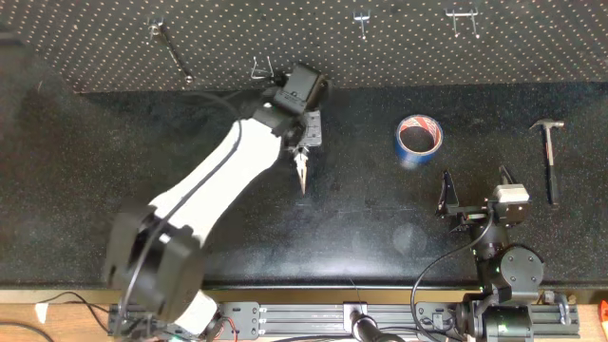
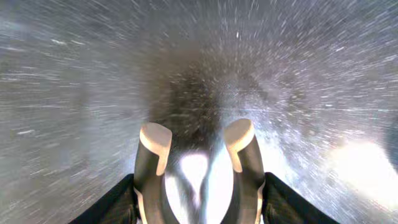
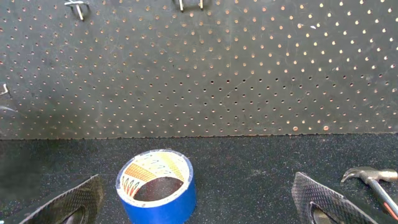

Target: Place Tools Onto Pegboard

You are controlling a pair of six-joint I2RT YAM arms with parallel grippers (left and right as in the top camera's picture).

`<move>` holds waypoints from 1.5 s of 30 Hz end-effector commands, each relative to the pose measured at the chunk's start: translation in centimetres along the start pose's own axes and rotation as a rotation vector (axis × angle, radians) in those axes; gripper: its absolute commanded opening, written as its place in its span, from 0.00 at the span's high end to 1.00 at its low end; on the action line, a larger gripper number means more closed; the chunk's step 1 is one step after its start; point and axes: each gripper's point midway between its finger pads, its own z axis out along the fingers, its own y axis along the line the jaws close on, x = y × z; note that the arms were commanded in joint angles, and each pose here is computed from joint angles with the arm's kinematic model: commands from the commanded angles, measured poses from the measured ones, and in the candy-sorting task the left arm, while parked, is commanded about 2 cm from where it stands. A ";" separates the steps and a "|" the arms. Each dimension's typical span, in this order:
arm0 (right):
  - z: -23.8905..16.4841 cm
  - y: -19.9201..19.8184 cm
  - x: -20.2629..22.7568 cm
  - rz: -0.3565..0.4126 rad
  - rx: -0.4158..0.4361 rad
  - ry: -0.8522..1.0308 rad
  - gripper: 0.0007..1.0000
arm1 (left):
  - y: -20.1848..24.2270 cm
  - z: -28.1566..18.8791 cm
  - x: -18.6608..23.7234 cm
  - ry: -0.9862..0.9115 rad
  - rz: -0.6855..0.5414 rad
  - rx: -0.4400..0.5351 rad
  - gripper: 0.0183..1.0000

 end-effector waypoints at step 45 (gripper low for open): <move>0.0 0.1 0.1 0.008 -0.004 -0.001 0.00 | 9.4 -14.5 -16.9 -0.951 -0.134 -0.139 0.00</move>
